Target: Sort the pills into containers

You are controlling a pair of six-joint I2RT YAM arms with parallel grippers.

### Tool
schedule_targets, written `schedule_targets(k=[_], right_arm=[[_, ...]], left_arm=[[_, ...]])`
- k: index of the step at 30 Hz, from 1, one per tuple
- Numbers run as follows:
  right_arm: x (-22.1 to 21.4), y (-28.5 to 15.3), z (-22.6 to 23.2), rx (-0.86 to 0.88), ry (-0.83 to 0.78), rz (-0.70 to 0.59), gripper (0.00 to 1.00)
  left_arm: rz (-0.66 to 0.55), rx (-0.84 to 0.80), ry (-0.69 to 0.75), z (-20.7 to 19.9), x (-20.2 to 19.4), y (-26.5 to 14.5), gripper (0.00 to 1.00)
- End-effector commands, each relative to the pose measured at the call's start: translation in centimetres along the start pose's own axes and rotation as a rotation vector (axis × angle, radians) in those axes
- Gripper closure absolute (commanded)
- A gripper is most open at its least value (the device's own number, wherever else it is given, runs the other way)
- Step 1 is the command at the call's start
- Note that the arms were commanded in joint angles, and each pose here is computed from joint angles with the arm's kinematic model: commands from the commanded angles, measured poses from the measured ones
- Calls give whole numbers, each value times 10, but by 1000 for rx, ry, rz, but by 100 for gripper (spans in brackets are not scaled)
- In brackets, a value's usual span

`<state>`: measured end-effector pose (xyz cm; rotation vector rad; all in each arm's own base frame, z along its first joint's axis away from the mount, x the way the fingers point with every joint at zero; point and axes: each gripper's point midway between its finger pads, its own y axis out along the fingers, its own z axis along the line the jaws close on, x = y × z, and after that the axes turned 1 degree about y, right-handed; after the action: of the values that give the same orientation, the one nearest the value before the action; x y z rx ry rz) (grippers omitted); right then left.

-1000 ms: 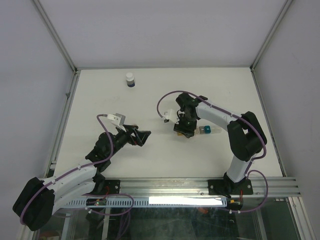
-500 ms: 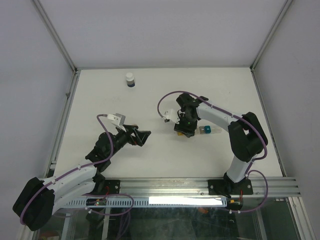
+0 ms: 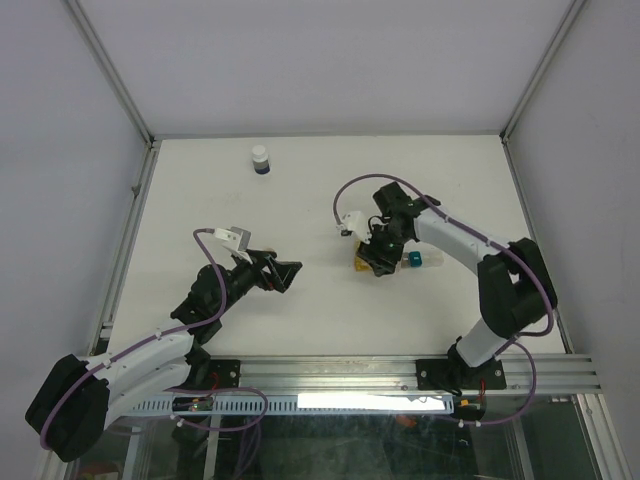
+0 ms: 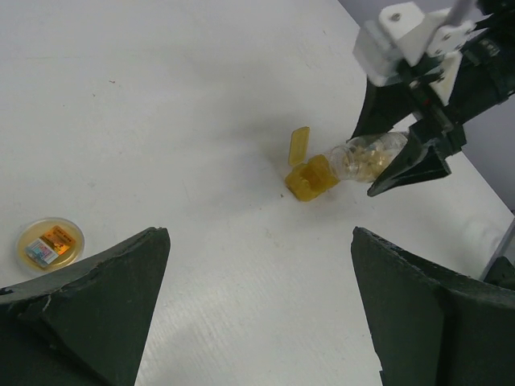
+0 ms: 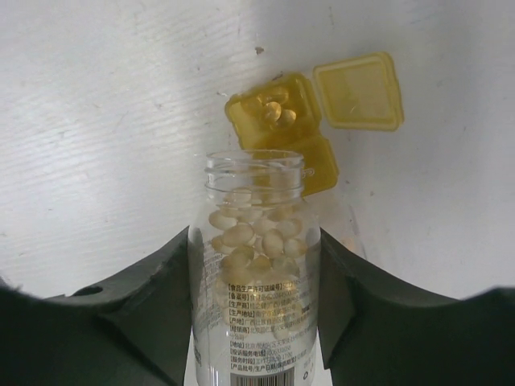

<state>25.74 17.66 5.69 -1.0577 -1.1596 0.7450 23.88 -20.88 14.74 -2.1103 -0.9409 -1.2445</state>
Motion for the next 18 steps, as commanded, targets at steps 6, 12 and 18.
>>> schedule_targets(k=[6,12,18], right_arm=[[84,-81,29,149,9,-612,100],[121,-162,25,161,13,-997,100],[141,-274,47,172,-49,-1418,100]], left_arm=[[-47,-31,-48,-17,30,4,1],[8,81,-43,-14,55,14,1],[184,263,-15,3,56,24,1]])
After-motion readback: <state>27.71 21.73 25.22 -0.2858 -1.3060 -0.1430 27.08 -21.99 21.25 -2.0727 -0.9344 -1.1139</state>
